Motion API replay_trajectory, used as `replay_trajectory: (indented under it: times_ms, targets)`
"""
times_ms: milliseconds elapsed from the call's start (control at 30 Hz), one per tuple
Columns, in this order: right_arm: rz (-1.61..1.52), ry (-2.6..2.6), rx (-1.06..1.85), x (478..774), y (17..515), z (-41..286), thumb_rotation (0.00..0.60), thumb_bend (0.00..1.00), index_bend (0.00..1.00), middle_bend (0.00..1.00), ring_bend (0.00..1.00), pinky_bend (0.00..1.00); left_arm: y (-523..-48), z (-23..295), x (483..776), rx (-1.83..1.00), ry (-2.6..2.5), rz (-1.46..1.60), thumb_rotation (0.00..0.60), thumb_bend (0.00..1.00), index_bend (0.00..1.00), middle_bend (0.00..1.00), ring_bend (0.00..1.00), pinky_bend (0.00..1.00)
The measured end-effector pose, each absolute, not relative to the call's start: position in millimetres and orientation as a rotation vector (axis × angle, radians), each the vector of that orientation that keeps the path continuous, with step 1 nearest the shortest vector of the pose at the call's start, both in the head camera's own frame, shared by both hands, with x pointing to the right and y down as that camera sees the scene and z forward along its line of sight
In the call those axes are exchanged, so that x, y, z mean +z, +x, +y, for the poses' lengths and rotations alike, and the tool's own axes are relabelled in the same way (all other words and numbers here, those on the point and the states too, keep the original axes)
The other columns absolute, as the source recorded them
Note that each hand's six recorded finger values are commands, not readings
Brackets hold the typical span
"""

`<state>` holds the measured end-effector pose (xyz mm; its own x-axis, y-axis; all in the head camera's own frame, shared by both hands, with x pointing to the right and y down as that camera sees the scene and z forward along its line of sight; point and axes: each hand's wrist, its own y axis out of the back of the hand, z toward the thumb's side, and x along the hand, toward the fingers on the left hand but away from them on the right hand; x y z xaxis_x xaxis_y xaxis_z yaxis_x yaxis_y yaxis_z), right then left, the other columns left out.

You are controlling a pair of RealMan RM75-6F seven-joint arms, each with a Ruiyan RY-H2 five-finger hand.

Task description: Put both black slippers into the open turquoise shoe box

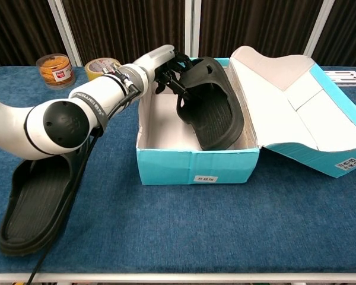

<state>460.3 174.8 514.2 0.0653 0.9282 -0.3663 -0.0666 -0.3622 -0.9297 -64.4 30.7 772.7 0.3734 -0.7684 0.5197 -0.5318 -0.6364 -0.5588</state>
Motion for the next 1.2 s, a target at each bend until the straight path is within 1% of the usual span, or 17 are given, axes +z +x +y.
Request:
replay_trajectory:
  times_ms: [33, 100, 133, 200, 367, 533, 633, 700, 733, 767, 833, 933, 1100, 1200]
  targets:
    - [-0.912, -1.471, 1.441, 514, 460, 175, 0.6, 0.09, 0.0, 0.03, 0.0, 0.08, -65, 30, 772, -1.124, -2.331, 1.145, 0.6, 0.0, 0.15, 0.12, 0.06, 0.48]
    - [-0.911, -1.471, 1.44, 514, 460, 175, 0.6, 0.09, 0.0, 0.03, 0.0, 0.08, -66, 28, 769, -1.111, -2.301, 1.149, 0.6, 0.0, 0.12, 0.04, 0.01, 0.37]
    - [-0.912, -1.472, 1.44, 514, 460, 175, 0.6, 0.09, 0.0, 0.03, 0.0, 0.08, -67, 27, 767, -1.104, -2.283, 1.15, 0.6, 0.0, 0.11, 0.02, 0.0, 0.33]
    - [-0.913, -1.472, 1.438, 514, 460, 175, 0.6, 0.09, 0.0, 0.03, 0.0, 0.08, -69, 25, 763, -1.088, -2.237, 1.148, 0.6, 0.0, 0.1, 0.0, 0.0, 0.28]
    - [-0.915, -1.471, 1.429, 512, 459, 176, 0.6, 0.1, 0.0, 0.03, 0.0, 0.08, -72, 24, 754, -1.055, -2.193, 1.141, 0.6, 0.0, 0.08, 0.0, 0.0, 0.25]
    - [-0.916, -1.474, 1.421, 510, 460, 178, 0.6, 0.1, 0.0, 0.03, 0.0, 0.08, -79, 22, 741, -1.029, -2.172, 1.119, 0.6, 0.0, 0.08, 0.0, 0.0, 0.24]
    - [-0.918, -1.475, 1.418, 510, 460, 178, 0.6, 0.1, 0.0, 0.03, 0.0, 0.08, -84, 22, 731, -1.009, -2.179, 1.08, 0.6, 0.0, 0.09, 0.0, 0.0, 0.24]
    - [-0.918, -1.478, 1.416, 510, 460, 178, 0.6, 0.1, 0.0, 0.03, 0.0, 0.08, -89, 22, 720, -0.987, -2.19, 1.036, 0.6, 0.0, 0.1, 0.02, 0.0, 0.23]
    - [-0.917, -1.48, 1.415, 511, 459, 179, 0.6, 0.1, 0.0, 0.03, 0.0, 0.08, -90, 22, 715, -0.977, -2.196, 1.013, 0.6, 0.02, 0.11, 0.04, 0.0, 0.23]
    - [-0.916, -1.482, 1.413, 511, 459, 179, 0.6, 0.1, 0.0, 0.03, 0.0, 0.08, -93, 23, 708, -0.961, -2.206, 0.98, 0.6, 0.06, 0.13, 0.06, 0.0, 0.22]
    - [-0.914, -1.487, 1.409, 512, 458, 179, 0.6, 0.1, 0.0, 0.03, 0.0, 0.08, -94, 25, 696, -0.934, -2.225, 0.924, 0.6, 0.19, 0.18, 0.1, 0.0, 0.22]
    - [-0.916, -1.488, 1.405, 511, 457, 180, 0.6, 0.1, 0.0, 0.03, 0.0, 0.08, -93, 33, 677, -0.88, -2.247, 0.803, 0.6, 0.31, 0.23, 0.14, 0.0, 0.2]
    - [-0.918, -1.485, 1.405, 510, 456, 181, 0.6, 0.1, 0.0, 0.03, 0.0, 0.08, -70, 53, 666, -0.808, -2.25, 0.557, 0.6, 0.38, 0.24, 0.14, 0.0, 0.18]
    - [-0.916, -1.485, 1.41, 510, 455, 182, 0.6, 0.1, 0.0, 0.03, 0.0, 0.08, -51, 58, 663, -0.777, -2.231, 0.469, 0.6, 0.4, 0.24, 0.14, 0.0, 0.17]
